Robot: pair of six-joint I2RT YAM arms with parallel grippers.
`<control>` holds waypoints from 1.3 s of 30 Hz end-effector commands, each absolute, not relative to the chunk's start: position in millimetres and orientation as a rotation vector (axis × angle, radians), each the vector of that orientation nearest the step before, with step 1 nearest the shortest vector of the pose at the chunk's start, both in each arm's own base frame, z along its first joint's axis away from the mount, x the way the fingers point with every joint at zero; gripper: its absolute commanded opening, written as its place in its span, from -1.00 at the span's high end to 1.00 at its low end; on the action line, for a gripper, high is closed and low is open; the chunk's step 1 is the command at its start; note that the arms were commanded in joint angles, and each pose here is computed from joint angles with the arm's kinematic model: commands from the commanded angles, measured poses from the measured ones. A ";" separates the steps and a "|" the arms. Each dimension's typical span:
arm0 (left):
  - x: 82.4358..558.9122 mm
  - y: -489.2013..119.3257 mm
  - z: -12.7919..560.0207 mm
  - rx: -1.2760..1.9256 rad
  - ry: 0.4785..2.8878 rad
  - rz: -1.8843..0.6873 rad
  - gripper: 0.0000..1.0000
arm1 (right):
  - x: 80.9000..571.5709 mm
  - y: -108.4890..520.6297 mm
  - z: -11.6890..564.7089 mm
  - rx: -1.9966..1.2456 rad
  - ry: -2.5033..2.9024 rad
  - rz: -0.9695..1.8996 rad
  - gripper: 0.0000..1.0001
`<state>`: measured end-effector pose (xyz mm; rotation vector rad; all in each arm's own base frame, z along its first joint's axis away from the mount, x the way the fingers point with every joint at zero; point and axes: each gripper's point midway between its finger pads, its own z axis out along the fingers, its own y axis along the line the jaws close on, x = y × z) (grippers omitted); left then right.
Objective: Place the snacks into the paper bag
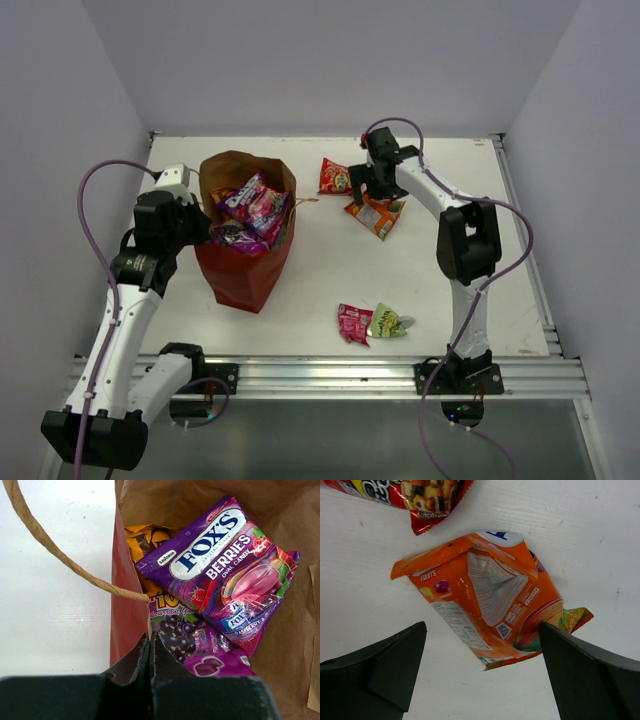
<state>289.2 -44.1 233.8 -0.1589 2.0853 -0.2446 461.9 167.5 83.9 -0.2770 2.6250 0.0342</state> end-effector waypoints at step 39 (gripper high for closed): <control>294.0 -55.3 237.2 -0.111 2.083 -0.292 1.00 | 360.3 421.8 443.8 -0.685 1.737 1.386 1.00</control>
